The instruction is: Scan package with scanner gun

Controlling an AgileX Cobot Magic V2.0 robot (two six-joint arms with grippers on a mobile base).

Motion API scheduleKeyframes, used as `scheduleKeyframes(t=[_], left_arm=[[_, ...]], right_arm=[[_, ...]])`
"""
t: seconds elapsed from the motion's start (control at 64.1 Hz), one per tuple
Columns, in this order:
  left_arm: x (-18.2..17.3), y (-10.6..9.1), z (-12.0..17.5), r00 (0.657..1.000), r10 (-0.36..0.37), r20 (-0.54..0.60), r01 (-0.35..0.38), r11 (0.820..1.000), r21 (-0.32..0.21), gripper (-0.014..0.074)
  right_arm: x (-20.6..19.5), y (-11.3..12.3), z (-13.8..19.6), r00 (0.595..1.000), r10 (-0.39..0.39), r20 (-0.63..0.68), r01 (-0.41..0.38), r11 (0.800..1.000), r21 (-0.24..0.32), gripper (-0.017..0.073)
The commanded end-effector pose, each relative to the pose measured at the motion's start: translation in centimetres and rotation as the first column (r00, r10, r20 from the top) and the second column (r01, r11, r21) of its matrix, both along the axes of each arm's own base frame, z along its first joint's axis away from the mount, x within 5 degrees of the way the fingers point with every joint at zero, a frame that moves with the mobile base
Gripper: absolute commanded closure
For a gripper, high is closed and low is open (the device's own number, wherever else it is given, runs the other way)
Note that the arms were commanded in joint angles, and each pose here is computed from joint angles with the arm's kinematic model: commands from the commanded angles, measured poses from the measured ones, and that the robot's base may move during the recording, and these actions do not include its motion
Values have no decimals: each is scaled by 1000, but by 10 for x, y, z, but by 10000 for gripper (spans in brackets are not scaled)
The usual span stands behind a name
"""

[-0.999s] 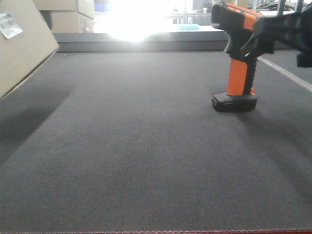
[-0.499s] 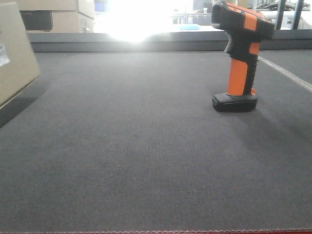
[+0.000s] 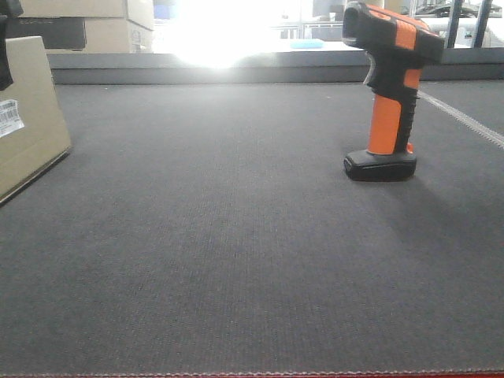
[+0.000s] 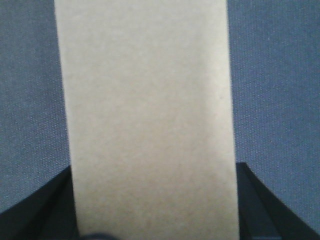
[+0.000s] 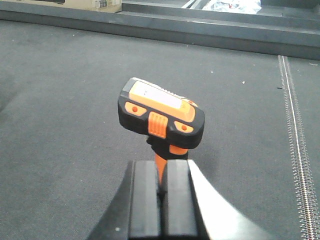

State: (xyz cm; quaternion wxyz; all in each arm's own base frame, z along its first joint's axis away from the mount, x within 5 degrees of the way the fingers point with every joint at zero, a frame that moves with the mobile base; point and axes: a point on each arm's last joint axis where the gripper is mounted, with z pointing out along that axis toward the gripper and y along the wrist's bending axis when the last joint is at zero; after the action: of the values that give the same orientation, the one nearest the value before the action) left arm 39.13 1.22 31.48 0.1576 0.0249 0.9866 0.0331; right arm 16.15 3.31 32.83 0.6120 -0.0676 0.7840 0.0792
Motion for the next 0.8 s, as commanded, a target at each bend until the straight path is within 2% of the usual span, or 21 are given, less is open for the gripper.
scheduleKeyframes(t=[0.0,0.172,0.328,0.531,0.671,0.78], left_arm=[[0,-2,5,1000,5,21,-5,1000,-3,451],[-1,-2,6,1000,5,25,-5,1000,-3,-31],[-8,-2,20,998,5,60,-5,1000,-3,80],[-30,-3,55,988,5,155,-4,1000,-8,89],[-54,-3,82,974,5,226,-3,1000,-7,134],[-76,-4,98,950,2,311,0,1000,-6,268]], right_arm=[[-1,-1,2,1000,-6,21,6,1000,-10,713],[-1,-1,2,1000,-6,21,6,1000,-10,713],[0,-9,1,999,-50,18,50,999,-11,713],[2,-34,-1,979,-202,-8,201,979,-26,713],[1,-37,-3,977,-212,-26,211,977,-43,713],[1,-36,-5,977,-210,-43,208,977,-46,713]])
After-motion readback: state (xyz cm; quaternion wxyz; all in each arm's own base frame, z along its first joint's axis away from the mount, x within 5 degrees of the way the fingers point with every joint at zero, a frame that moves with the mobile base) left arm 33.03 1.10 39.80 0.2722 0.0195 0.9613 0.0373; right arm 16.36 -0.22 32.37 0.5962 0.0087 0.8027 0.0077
